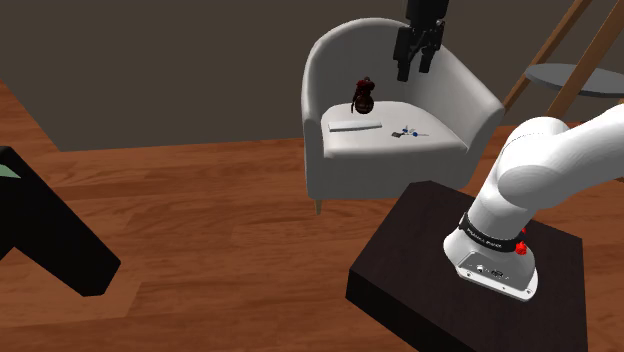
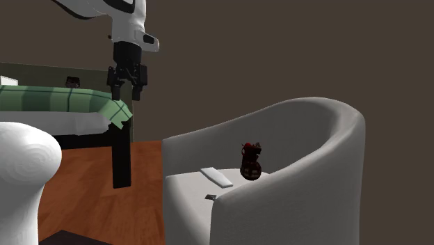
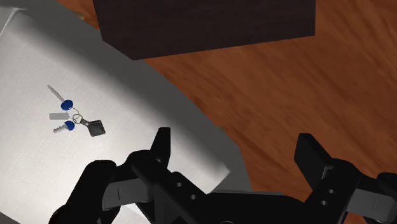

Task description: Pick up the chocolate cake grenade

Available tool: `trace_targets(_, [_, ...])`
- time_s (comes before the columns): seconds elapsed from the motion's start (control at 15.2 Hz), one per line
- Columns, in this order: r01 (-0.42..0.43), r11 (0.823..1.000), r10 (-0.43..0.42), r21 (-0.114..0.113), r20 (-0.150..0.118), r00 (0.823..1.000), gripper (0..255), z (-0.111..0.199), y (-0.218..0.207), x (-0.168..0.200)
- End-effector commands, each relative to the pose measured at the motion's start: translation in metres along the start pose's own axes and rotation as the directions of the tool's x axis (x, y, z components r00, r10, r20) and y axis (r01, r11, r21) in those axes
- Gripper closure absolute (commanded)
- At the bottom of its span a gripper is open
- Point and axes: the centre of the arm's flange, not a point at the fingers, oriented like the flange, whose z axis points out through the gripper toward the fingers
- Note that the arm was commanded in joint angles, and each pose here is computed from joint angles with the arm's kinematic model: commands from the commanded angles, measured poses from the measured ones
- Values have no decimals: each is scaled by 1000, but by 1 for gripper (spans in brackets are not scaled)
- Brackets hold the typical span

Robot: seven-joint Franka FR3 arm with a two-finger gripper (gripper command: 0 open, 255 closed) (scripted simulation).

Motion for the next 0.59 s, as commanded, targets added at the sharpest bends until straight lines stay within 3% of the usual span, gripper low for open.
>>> trace_targets(0.0, [0, 1000, 0, 0, 0, 1000, 0, 0, 0, 0])
trace_targets(0.53, [110, 993, -107, 45, -66, 992, 0, 30, 91, 48])
